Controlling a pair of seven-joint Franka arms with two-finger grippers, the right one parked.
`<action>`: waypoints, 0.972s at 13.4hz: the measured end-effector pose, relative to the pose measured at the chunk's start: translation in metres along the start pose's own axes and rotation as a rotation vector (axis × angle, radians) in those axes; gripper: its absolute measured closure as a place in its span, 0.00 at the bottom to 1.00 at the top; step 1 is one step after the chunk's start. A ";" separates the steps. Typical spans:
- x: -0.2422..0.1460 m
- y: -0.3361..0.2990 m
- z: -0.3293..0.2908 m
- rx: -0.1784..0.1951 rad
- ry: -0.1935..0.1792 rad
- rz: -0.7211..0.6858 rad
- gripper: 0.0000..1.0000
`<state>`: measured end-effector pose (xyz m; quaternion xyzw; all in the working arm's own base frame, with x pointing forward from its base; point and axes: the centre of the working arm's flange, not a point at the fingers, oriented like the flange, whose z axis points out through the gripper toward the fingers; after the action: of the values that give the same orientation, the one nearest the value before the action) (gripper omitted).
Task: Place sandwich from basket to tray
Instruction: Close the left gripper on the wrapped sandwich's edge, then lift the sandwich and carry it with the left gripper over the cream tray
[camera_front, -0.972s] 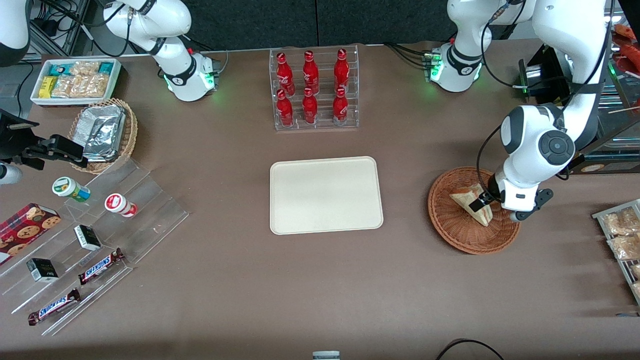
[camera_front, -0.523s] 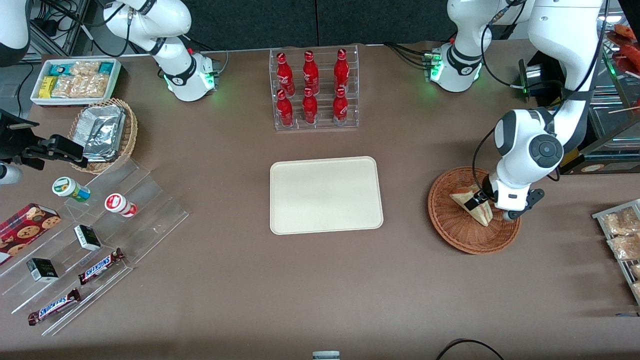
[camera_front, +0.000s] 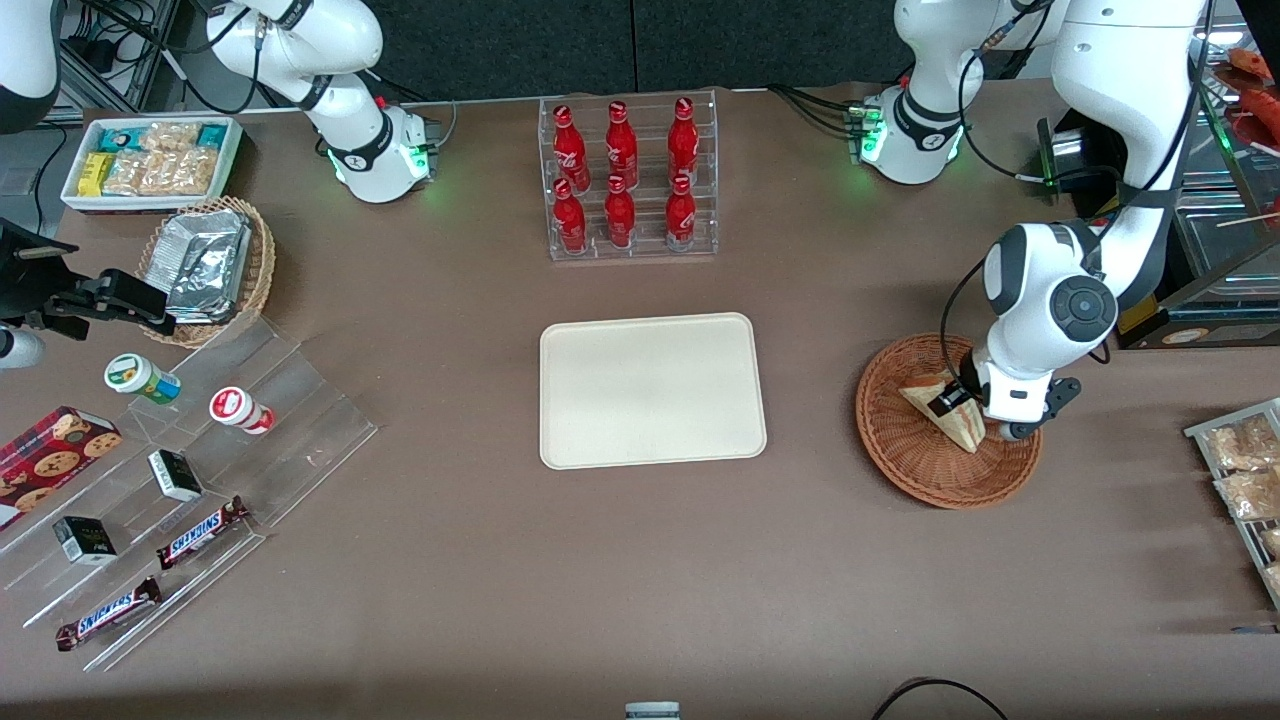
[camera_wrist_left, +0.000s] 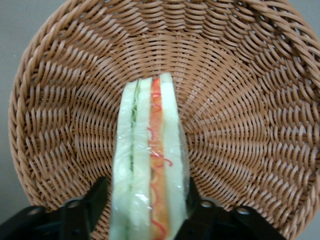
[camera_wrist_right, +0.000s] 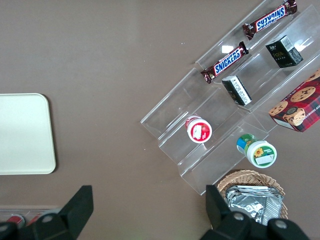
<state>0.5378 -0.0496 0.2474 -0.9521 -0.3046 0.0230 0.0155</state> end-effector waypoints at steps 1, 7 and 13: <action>-0.001 0.004 -0.003 -0.002 0.003 0.005 0.52; -0.010 0.061 -0.081 0.058 -0.042 0.095 0.82; -0.107 0.172 -0.197 0.066 -0.010 0.278 0.84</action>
<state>0.5607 -0.2548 0.4405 -0.9839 -0.1689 0.0398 0.0421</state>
